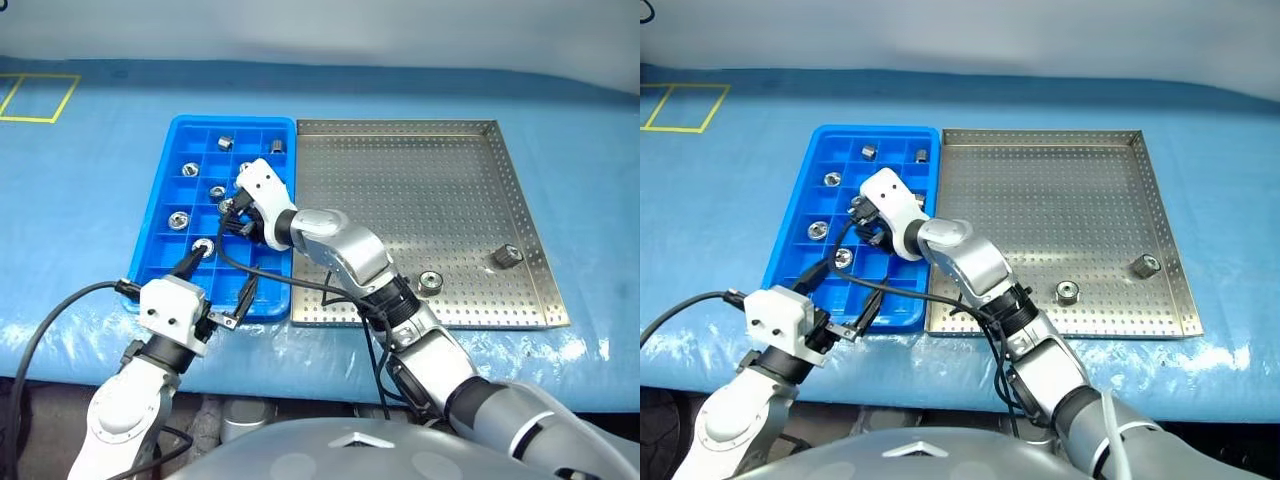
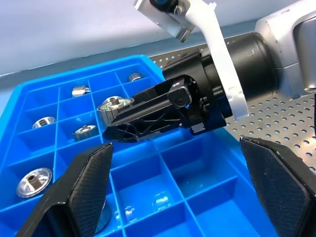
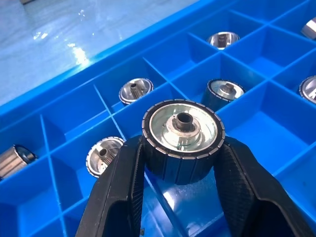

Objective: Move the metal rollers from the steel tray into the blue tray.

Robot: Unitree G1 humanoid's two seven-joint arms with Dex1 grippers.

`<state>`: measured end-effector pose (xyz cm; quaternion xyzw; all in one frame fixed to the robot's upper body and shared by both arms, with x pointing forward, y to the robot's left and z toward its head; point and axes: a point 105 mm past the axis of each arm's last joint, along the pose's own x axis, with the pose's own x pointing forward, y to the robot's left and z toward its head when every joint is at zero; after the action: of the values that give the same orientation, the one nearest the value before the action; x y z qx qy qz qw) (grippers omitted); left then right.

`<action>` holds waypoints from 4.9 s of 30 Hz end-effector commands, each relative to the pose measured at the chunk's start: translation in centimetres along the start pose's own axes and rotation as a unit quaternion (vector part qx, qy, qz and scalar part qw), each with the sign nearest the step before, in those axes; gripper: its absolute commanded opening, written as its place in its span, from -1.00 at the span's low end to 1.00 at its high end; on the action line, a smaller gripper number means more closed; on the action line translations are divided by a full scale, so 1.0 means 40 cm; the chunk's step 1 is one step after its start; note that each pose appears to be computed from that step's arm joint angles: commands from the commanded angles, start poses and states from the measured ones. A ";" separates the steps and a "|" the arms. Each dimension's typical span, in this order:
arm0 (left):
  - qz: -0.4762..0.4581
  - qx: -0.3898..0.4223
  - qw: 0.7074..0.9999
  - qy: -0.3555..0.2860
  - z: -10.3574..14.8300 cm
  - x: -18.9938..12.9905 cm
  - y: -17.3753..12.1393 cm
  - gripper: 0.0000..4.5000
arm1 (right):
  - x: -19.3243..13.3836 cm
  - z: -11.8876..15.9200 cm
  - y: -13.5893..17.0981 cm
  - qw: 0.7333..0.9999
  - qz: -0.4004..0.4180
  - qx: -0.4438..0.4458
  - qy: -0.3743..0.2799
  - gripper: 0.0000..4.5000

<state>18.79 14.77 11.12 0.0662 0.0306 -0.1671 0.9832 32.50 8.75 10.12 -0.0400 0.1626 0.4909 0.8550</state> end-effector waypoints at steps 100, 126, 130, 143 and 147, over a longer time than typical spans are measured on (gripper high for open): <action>-0.021 0.008 0.999 -0.033 0.018 -0.015 -0.013 1.00 | -0.136 -0.049 0.067 0.998 0.027 0.000 0.060 -0.22; -0.172 -0.005 0.982 -0.079 0.038 0.124 -0.110 1.00 | -0.636 -0.088 -0.391 0.742 -0.641 0.143 -0.133 0.63; -0.188 -0.009 0.979 -0.079 0.032 0.135 -0.120 1.00 | -0.624 -0.121 -0.358 0.695 -0.665 0.232 -0.145 0.63; -0.200 -0.013 0.977 -0.070 0.011 0.138 -0.132 1.00 | -0.593 -0.195 -0.313 0.595 -0.729 0.328 -0.086 0.63; -0.198 -0.014 0.977 -0.071 0.011 0.136 -0.135 1.00 | -0.552 -0.200 -0.308 0.604 -0.706 0.361 -0.080 0.63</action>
<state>22.32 8.14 9.74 0.0295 -0.0045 -0.3583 0.9331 31.06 -23.15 10.95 0.1154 0.1151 -0.4075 0.8985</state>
